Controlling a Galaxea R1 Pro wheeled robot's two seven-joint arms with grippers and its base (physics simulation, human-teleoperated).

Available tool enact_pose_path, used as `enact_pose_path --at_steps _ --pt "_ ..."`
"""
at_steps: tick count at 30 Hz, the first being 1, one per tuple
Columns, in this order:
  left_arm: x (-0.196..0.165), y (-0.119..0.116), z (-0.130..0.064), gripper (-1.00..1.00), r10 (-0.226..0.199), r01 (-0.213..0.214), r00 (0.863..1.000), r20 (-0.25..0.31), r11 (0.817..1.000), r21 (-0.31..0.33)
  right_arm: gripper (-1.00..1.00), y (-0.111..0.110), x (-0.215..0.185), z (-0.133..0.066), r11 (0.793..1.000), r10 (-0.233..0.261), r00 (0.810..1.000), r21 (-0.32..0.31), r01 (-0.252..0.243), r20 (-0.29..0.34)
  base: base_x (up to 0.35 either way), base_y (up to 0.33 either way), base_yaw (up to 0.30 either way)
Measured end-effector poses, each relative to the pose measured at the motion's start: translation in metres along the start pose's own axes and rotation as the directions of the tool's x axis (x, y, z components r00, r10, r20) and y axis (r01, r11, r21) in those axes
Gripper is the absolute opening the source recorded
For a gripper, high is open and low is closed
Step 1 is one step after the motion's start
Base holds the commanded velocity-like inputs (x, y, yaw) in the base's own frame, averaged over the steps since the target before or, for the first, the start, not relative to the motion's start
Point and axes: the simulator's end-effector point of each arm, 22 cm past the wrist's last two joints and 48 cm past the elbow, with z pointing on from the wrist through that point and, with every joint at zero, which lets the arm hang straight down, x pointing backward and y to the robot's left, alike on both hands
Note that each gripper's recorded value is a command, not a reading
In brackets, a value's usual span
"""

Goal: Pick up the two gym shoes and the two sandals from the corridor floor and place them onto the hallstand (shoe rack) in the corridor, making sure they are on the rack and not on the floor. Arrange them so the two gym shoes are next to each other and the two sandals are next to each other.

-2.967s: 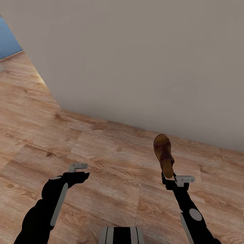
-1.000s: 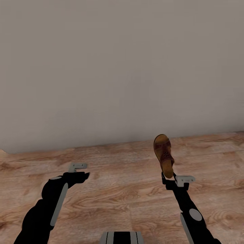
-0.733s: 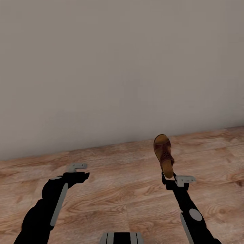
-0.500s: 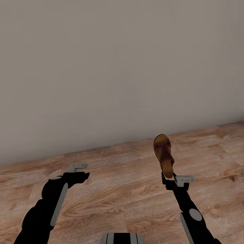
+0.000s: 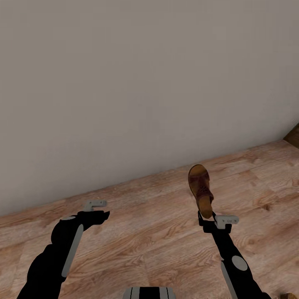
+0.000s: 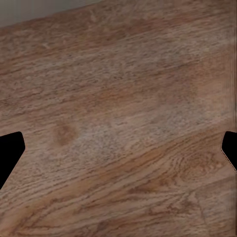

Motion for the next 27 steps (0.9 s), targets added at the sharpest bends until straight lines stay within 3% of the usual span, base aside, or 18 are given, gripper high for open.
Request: enact_pose_path --at_steps 27 --pt "-0.015 -0.001 -0.014 1.00 0.002 -0.002 0.999 0.037 1.000 0.002 -1.00 -0.002 -0.020 -0.003 1.000 0.003 0.999 0.002 -0.003 0.037 0.001 0.000 -0.222"
